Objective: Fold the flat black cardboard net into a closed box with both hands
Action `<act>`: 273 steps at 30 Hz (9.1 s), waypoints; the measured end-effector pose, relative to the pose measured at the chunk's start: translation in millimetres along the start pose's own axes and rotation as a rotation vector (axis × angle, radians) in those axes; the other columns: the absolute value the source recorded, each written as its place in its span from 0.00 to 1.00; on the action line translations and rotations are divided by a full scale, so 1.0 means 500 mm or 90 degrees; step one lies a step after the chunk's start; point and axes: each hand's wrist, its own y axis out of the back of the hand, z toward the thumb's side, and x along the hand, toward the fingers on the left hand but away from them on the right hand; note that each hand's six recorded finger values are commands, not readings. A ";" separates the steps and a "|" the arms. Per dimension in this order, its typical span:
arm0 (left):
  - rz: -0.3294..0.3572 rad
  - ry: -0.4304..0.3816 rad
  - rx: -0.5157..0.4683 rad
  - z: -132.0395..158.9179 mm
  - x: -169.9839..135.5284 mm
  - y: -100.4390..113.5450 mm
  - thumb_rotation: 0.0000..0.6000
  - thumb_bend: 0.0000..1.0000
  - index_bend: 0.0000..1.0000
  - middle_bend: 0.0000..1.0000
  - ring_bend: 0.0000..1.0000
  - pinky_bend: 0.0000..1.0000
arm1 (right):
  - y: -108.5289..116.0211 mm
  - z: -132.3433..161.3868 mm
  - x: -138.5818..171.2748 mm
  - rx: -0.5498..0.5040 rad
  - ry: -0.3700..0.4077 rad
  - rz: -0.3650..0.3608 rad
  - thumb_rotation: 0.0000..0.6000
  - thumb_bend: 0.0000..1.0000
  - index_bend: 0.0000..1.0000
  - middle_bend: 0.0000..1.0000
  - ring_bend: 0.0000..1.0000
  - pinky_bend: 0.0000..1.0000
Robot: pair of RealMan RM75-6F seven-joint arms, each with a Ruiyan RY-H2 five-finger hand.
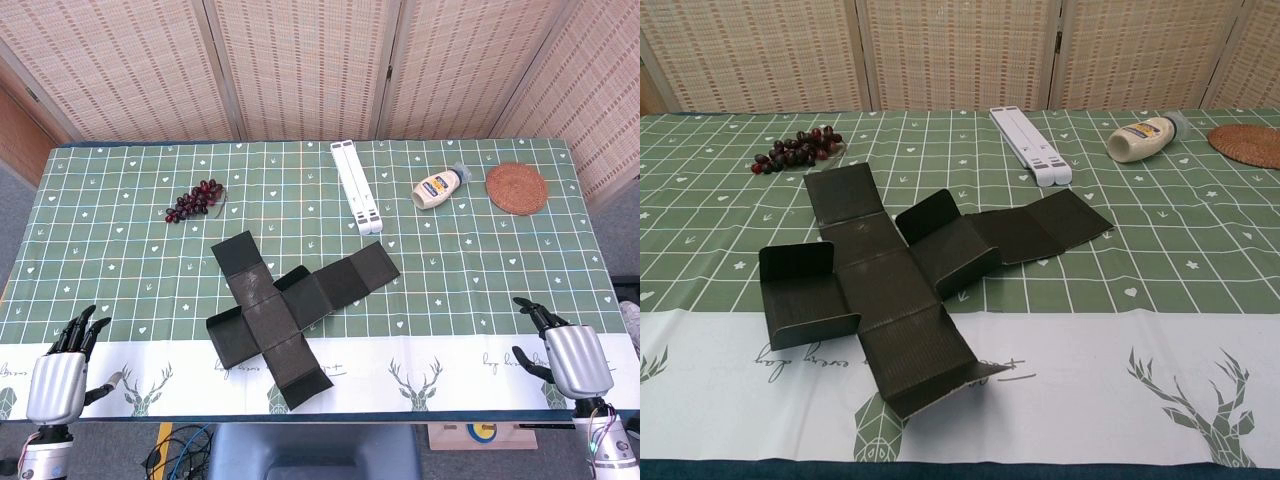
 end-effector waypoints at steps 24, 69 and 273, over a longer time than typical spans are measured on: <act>-0.008 -0.014 0.005 -0.001 0.003 0.010 1.00 0.08 0.20 0.10 0.15 0.40 | -0.058 0.234 -0.193 0.097 0.188 0.184 1.00 0.17 0.00 0.01 0.63 0.94; -0.024 0.021 0.021 -0.035 -0.008 0.006 1.00 0.08 0.18 0.10 0.14 0.40 | -0.258 0.557 -0.468 0.278 0.246 0.369 1.00 0.16 0.00 0.00 0.63 0.94; -0.470 -0.095 -0.759 0.262 0.259 -0.239 1.00 0.08 0.20 0.22 0.60 0.80 | -0.058 0.693 -0.320 0.341 0.561 0.013 1.00 0.31 0.00 0.00 0.67 0.96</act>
